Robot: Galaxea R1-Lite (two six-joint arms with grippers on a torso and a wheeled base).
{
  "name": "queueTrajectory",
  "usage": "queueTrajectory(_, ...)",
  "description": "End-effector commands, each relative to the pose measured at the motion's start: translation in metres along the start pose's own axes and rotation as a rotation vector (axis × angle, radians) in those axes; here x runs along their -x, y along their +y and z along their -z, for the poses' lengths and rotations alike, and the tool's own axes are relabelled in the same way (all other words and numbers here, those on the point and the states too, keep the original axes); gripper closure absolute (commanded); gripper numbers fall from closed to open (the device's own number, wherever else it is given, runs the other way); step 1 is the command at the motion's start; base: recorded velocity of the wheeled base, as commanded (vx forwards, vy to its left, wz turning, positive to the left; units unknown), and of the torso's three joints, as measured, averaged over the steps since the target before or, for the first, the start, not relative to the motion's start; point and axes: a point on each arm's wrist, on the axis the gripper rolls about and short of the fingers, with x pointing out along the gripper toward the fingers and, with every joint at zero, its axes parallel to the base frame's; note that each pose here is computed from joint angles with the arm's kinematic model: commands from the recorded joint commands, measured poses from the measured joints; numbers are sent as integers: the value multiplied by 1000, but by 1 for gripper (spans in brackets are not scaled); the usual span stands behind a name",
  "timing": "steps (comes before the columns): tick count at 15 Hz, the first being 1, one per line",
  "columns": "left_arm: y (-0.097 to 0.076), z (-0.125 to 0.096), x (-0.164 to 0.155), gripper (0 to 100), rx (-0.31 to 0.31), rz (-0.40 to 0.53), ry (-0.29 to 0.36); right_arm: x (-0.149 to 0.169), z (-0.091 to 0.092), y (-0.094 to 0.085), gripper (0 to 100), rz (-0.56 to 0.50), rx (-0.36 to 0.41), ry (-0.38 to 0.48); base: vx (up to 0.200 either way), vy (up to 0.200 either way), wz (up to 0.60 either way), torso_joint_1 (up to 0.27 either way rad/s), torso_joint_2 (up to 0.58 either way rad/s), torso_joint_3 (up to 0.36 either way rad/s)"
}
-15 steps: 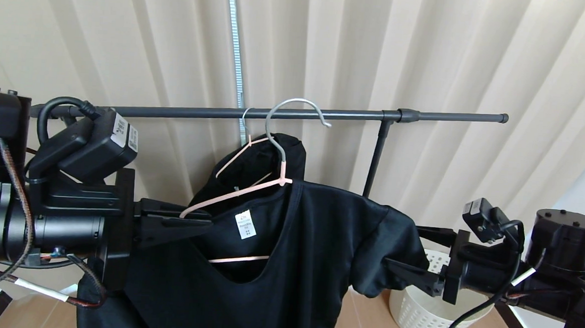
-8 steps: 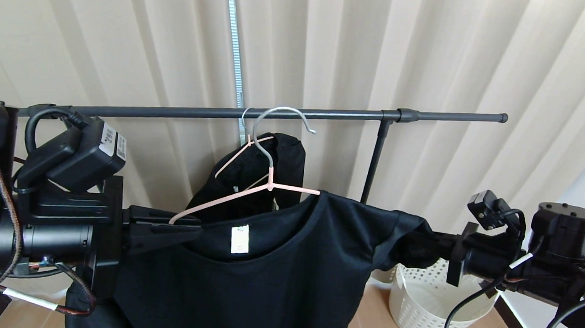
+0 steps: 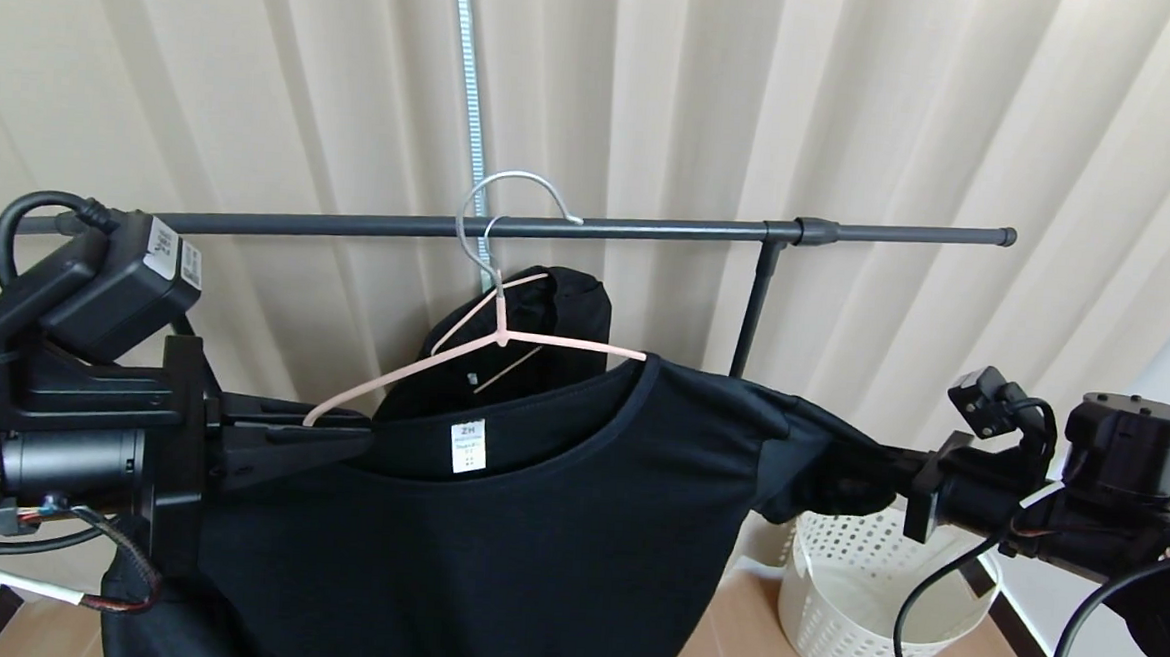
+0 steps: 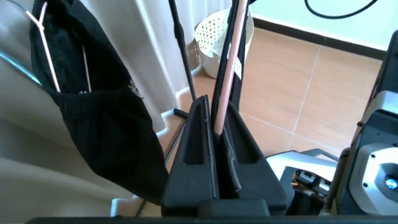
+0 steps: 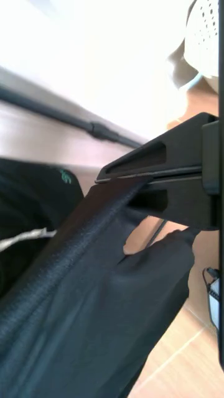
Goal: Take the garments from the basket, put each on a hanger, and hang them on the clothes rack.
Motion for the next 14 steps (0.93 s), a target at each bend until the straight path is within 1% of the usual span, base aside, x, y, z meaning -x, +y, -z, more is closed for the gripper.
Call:
queueTrajectory(1, 2, 0, 2, 100, 9, -14, 0, -1, 1, -6, 100, 14, -11, 0, 0, 0, 0, 0, 0, 0)
queueTrajectory(3, 3, 0, 1, 100, 22, -14, 1, -2, 5, -6, 100, 13, -22, 12, 0, 0, 0, 0, 0, 0)
queueTrajectory(5, 3, 0, 0, 100, 24, -13, 2, -3, 8, -1, 100, -4, -30, 32, 0, 0, 0, 0, 0, 0)
queueTrajectory(6, 5, 1, -2, 100, 30, -10, 8, -2, 9, 3, 0, -12, -24, 39, 0, 0, 0, 0, 0, 0)
queueTrajectory(7, 5, 1, -3, 100, 38, -9, 10, 0, 8, 5, 0, -13, -11, 36, 0, 0, 0, 0, 0, 0)
queueTrajectory(9, 7, 2, -6, 100, 64, -9, 18, 3, 7, 14, 0, -32, 4, 36, 0, 0, 0, 0, 0, 0)
queueTrajectory(10, 9, 0, -6, 100, 67, -15, 14, 7, 6, 19, 0, -41, 55, 31, 0, 0, 0, 0, 0, 0)
queueTrajectory(11, 12, 0, -8, 100, 83, -17, 18, 11, 8, 22, 0, -51, 100, 35, 0, 0, 0, 0, 0, 0)
queueTrajectory(12, 15, -1, -8, 100, 96, -31, 19, 14, 6, 28, 0, -74, 136, 25, 0, 0, 0, 0, 0, 0)
queueTrajectory(13, 18, -1, -11, 100, 118, -55, 35, 17, -1, 40, 0, -108, 161, 4, 0, 0, 0, 0, 0, 0)
queueTrajectory(14, 20, -1, -13, 100, 132, -76, 47, 21, -6, 46, 0, -117, 178, -14, 0, 0, 0, 0, 0, 0)
